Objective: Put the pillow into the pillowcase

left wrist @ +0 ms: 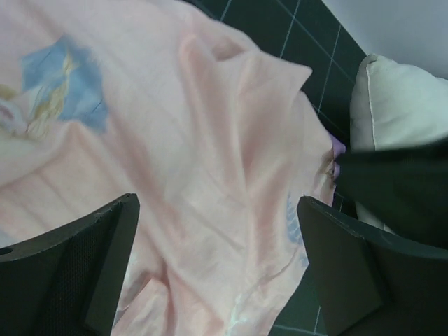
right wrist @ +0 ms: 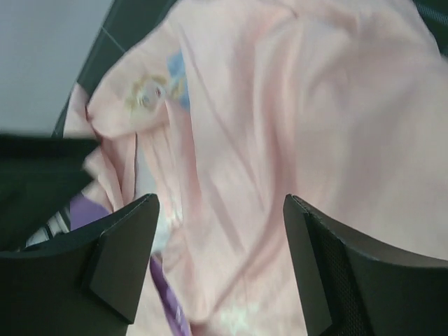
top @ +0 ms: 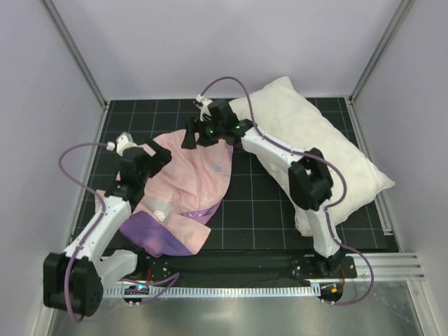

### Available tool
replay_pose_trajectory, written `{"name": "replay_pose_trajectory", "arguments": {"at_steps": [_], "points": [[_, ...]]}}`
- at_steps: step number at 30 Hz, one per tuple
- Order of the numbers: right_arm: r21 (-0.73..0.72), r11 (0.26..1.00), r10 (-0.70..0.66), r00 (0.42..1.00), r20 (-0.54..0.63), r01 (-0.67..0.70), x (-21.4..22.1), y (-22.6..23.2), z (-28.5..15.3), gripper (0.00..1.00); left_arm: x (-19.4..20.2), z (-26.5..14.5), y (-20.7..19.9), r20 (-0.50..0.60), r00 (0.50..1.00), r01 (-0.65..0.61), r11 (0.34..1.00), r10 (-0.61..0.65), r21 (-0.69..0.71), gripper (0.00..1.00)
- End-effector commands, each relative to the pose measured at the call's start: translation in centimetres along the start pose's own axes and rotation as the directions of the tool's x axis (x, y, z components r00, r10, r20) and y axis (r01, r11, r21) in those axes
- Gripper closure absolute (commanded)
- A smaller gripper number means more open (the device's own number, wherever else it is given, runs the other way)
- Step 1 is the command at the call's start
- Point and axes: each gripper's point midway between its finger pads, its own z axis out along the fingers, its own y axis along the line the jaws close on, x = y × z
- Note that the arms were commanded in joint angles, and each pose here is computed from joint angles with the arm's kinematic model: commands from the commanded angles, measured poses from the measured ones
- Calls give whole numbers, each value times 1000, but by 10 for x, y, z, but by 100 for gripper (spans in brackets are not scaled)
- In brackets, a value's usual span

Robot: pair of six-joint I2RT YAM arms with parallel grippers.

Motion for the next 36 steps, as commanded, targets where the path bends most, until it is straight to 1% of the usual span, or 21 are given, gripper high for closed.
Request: {"name": "replay_pose_trajectory", "arguments": {"at_steps": [1, 3, 4, 5, 6, 7, 8, 11, 14, 15, 16, 17, 19, 20, 22, 23, 25, 26, 28, 33, 36], "points": [[17, 998, -65, 989, 133, 63, -30, 34, -81, 21, -11, 26, -15, -36, 993, -115, 993, 113, -38, 0], [28, 998, -55, 984, 168, 51, -27, 48, -121, 18, -18, 41, -40, -74, 987, -146, 989, 145, -5, 0], [49, 998, -40, 992, 118, 35, 7, 37, -123, 15, -5, 60, -33, -131, 974, -190, 981, 183, -35, 0], [59, 998, -40, 993, 110, 33, 19, 38, -130, 10, -14, 67, -52, -123, 970, -212, 977, 208, -13, 0], [57, 997, -48, 991, 123, 41, 25, 50, -144, 9, -13, 75, -57, -132, 965, -230, 973, 226, -13, 0], [69, 997, -39, 997, 71, 34, 54, 43, -143, 7, 2, 95, -46, -173, 950, -273, 960, 260, -59, 0], [67, 997, -39, 998, 53, 35, 66, 46, -144, 7, -8, 105, -62, -156, 951, -277, 960, 267, -45, 0], [93, 995, -45, 999, 20, 43, 100, 53, -149, 7, 21, 140, -64, -287, 916, -309, 949, 282, -55, 0], [100, 994, -40, 999, 19, 38, 124, 61, -152, 7, 39, 162, -60, -332, 892, -346, 936, 306, -68, 0], [103, 994, -42, 999, 22, 40, 129, 63, -152, 7, 34, 168, -69, -317, 895, -349, 935, 315, -55, 0], [109, 993, -46, 999, 6, 45, 141, 64, -151, 7, 38, 173, -70, -324, 888, -361, 931, 327, -51, 3], [109, 993, -46, 999, -20, 48, 155, 70, -147, 7, 47, 182, -67, -350, 875, -373, 927, 335, -45, 22], [75, 995, -55, 997, -60, 60, 175, 79, -136, 7, 43, 188, -73, -359, 862, -396, 917, 357, -39, 46], [70, 994, -78, 990, -119, 87, 198, 83, -123, 7, 37, 192, -67, -355, 864, -404, 912, 357, -66, 73], [67, 991, -105, 983, -150, 116, 207, 89, -110, 7, 28, 193, -61, -344, 876, -390, 916, 338, -94, 95], [58, 986, -140, 968, -206, 155, 228, 92, -100, 8, 10, 190, -57, -313, 897, -363, 924, 312, -120, 100], [33, 984, -167, 964, -208, 177, 229, 104, -90, 9, -5, 186, -49, -285, 914, -337, 931, 288, -141, 100], [17, 983, -176, 961, -214, 184, 232, 108, -86, 9, -11, 186, -35, -278, 924, -317, 933, 264, -168, 100], [-47, 980, -197, 955, -224, 191, 240, 125, -79, 10, -26, 180, -32, -247, 941, -277, 945, 231, -172, 100], [-147, 972, -217, 942, -256, 184, 262, 147, -70, 10, -41, 175, -21, -206, 959, -236, 950, 194, -206, 100], [-176, 966, -239, 920, -310, 192, 279, 148, -57, 23, -50, 176, -19, -174, 972, -197, 955, 160, -223, 100]]}}
